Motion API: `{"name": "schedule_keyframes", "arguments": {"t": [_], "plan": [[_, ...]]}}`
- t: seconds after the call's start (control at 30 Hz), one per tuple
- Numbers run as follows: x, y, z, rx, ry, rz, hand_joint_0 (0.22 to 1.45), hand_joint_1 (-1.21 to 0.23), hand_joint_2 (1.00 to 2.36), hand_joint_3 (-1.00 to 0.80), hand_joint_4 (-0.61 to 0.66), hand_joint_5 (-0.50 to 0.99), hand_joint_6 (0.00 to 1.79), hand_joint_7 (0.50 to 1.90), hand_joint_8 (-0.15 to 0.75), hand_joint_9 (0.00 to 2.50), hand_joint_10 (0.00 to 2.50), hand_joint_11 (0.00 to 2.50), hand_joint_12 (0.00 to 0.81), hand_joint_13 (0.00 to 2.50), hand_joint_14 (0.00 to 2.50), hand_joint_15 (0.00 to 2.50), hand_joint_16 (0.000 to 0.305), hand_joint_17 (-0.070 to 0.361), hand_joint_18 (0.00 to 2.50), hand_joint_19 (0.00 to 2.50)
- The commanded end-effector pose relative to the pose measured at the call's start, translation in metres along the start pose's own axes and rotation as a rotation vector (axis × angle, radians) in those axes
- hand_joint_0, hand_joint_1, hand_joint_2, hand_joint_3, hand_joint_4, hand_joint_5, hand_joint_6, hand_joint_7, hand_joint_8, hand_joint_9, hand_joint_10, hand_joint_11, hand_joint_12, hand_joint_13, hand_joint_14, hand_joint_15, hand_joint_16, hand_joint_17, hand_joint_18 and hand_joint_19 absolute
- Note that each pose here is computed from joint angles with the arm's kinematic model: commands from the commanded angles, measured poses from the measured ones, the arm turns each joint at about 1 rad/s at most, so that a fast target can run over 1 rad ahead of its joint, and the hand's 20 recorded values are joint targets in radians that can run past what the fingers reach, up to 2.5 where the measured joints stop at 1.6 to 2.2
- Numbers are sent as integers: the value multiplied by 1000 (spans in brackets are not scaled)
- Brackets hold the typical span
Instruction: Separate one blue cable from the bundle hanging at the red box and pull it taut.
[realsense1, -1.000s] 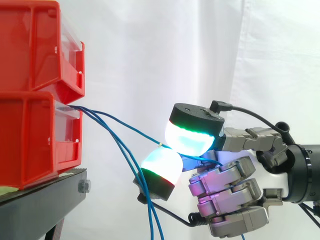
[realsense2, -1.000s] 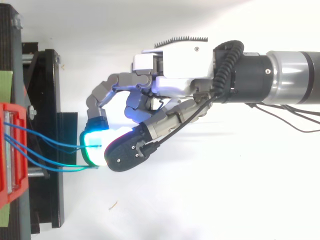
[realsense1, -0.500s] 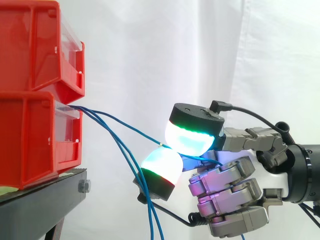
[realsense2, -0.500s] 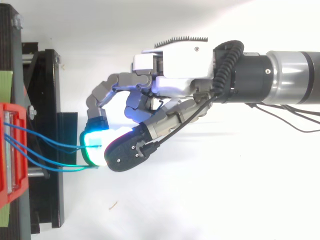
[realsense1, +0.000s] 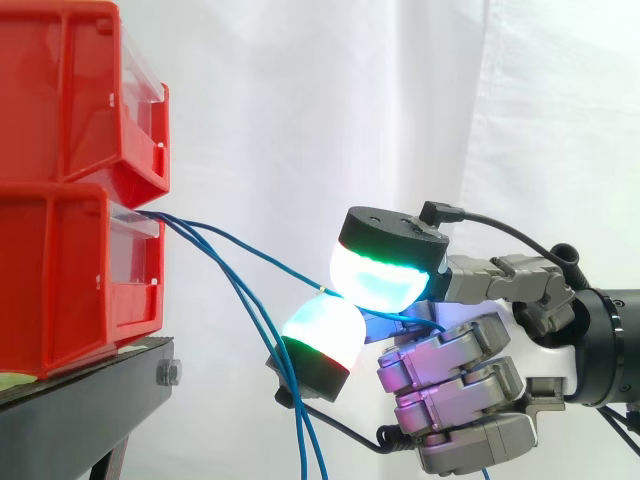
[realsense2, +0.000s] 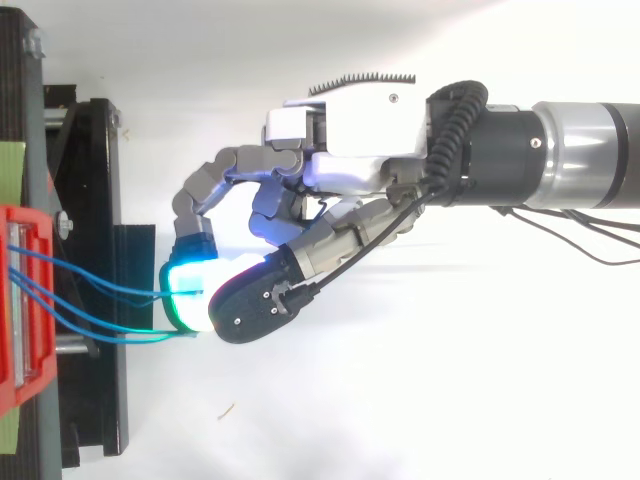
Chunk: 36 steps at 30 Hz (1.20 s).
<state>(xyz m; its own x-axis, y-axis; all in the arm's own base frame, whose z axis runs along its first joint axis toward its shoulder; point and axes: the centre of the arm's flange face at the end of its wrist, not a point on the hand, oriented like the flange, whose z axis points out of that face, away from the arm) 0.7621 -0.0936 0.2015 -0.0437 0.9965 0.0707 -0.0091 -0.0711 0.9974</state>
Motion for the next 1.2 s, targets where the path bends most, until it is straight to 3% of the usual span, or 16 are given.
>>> {"name": "schedule_keyframes", "arguments": {"t": [0.0,1.17], "plan": [[0,0,0,0,0,0,642,-801,1017,-92,35,-163,873,997,353,1131,1625,1213,403,1150,1742,1191,43,96,1547,1769],[0,0,0,1,0,0,644,-801,1017,-92,31,-164,873,997,344,1129,1612,1216,410,1154,1720,1195,43,97,1545,1753]]}}
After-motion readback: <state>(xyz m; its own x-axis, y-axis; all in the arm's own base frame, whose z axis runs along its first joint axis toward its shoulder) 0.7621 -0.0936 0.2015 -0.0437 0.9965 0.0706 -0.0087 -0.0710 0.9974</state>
